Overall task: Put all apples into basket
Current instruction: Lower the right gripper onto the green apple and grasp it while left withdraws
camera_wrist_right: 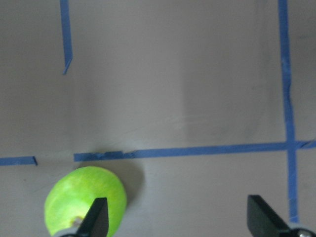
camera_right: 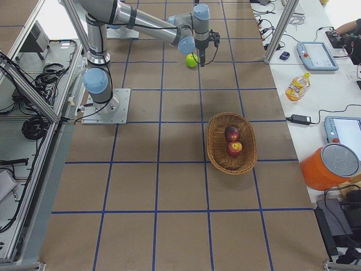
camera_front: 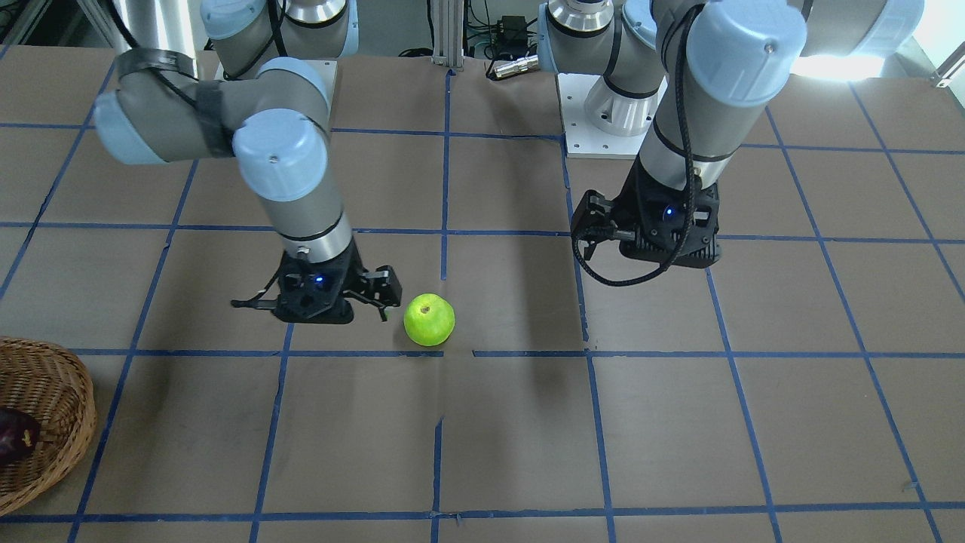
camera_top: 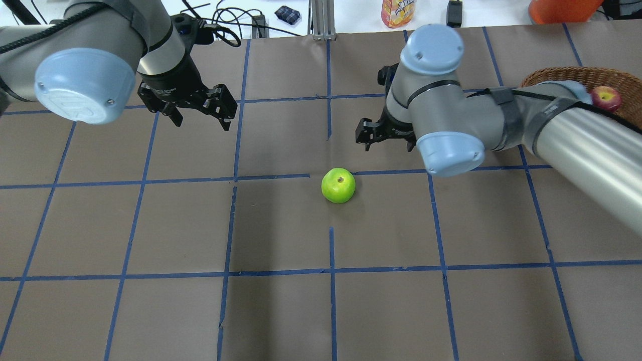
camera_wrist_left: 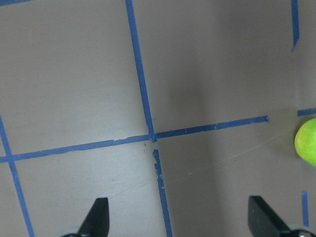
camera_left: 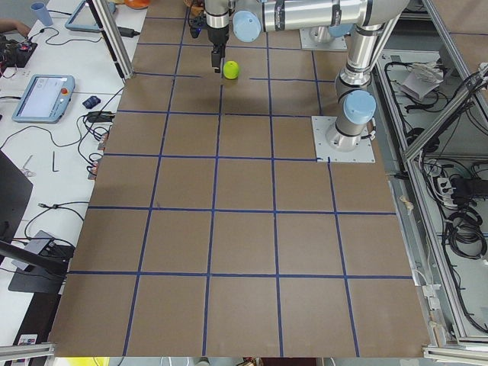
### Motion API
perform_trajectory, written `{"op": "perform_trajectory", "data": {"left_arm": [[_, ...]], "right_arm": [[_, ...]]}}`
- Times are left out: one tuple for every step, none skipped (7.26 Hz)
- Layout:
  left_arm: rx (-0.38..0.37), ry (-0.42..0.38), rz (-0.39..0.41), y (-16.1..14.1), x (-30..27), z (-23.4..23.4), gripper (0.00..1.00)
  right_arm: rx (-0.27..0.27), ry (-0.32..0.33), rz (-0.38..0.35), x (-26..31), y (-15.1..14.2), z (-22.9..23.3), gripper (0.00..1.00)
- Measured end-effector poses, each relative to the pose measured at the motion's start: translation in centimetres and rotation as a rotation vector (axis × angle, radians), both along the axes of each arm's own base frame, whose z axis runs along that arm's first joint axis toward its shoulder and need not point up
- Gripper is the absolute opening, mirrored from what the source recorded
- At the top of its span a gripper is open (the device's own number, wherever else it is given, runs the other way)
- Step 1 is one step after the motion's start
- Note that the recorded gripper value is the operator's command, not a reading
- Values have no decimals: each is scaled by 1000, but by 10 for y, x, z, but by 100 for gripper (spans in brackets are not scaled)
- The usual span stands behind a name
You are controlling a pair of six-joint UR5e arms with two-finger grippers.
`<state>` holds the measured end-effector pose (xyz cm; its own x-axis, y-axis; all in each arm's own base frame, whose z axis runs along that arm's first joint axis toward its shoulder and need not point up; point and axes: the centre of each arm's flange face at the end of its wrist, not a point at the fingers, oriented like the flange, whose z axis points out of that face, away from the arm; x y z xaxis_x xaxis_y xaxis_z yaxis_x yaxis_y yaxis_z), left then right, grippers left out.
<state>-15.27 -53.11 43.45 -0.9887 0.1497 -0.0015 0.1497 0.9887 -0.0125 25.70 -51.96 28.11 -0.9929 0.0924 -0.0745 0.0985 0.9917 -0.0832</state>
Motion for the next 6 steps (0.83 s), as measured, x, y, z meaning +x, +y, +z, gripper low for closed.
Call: {"op": "perform_trajectory", "data": {"left_arm": [[-3,-2,2,4,1,11,100],[7,-3,17,3,1,18,100],[31,-3,44,2,1,28,100],[48,-3,65,3,1,43,100],[50,-2,73,6,1,55,100],[52,-2,74,7,1,59,100]], "right_arm": [[12,-6,-52,30,15,-13,100],[9,-5,-64,50,22,-28,100],[5,-5,-53,67,27,-41,100],[1,-7,-37,79,31,-52,100],[-2,-7,-27,85,32,-61,100],[-10,10,-22,86,31,-71,100]]}}
